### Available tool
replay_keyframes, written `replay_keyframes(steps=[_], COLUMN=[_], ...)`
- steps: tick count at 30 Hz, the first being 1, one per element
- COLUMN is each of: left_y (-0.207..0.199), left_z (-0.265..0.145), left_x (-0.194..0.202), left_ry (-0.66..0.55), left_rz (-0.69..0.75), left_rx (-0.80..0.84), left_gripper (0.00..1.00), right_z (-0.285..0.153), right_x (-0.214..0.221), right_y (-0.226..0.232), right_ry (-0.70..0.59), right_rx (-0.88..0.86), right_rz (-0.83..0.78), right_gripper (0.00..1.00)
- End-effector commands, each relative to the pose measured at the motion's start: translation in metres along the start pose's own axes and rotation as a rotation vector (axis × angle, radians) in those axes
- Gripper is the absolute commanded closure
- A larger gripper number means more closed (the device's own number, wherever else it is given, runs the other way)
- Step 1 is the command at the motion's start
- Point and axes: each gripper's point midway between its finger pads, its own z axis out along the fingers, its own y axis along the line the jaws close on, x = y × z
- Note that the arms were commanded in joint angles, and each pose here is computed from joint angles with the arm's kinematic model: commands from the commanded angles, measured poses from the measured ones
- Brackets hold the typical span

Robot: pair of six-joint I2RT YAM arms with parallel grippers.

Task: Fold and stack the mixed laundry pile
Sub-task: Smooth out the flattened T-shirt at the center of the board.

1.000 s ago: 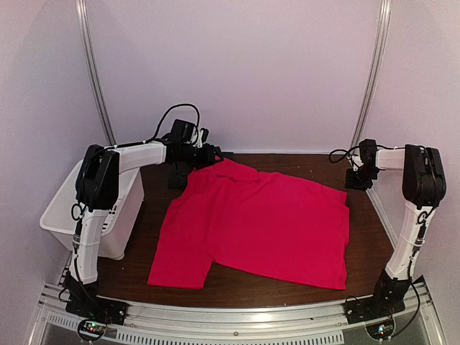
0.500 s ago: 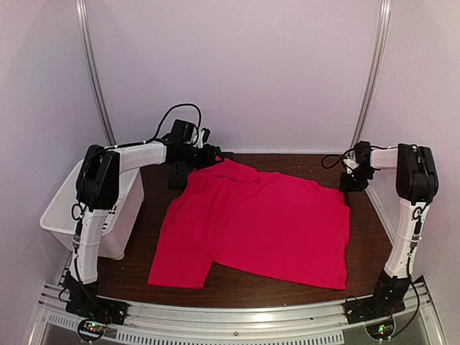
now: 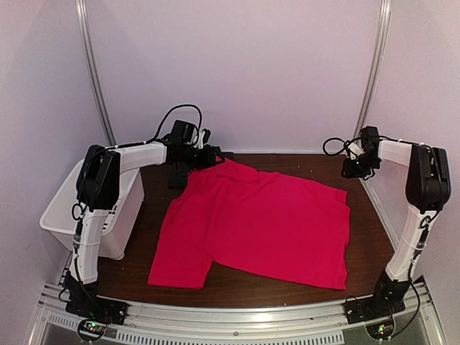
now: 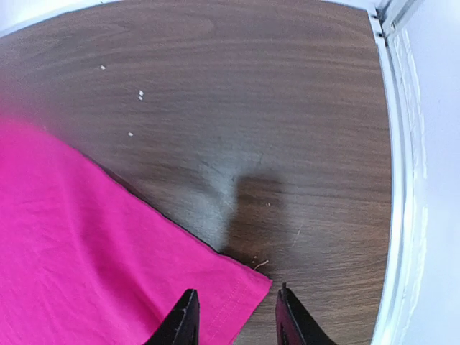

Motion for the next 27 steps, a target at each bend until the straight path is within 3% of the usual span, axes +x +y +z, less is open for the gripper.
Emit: replay_keyframes(steps=[1,5,18,27], left_y=[-0.002,-0.003,-0.004,-0.004], left_z=[0.001,0.000,0.003,0.003], left_x=[-0.011,-0.011,-0.008,-0.008], left_ry=[-0.027,-0.026,-0.021,-0.017], left_rz=[0.023,0.023,0.026,0.029], left_rx=[0.021,0.024,0.039,0.042], left_gripper=[0.51,0.51,0.51,0.52], right_z=[-0.003,0.016,0.052,0.056], right_x=[-0.010,0.010,0.048,0.050], right_y=[0.013,0.007,-0.006,-0.014], right_ry=[-0.001,0.097,0.238,0.241], right_rx=[-0.064,-0.041,0.001,0.041], right_rz=[-0.054,-0.079,-0.104,-0.140], right_gripper=[0.63,0.65,0.64,0.60])
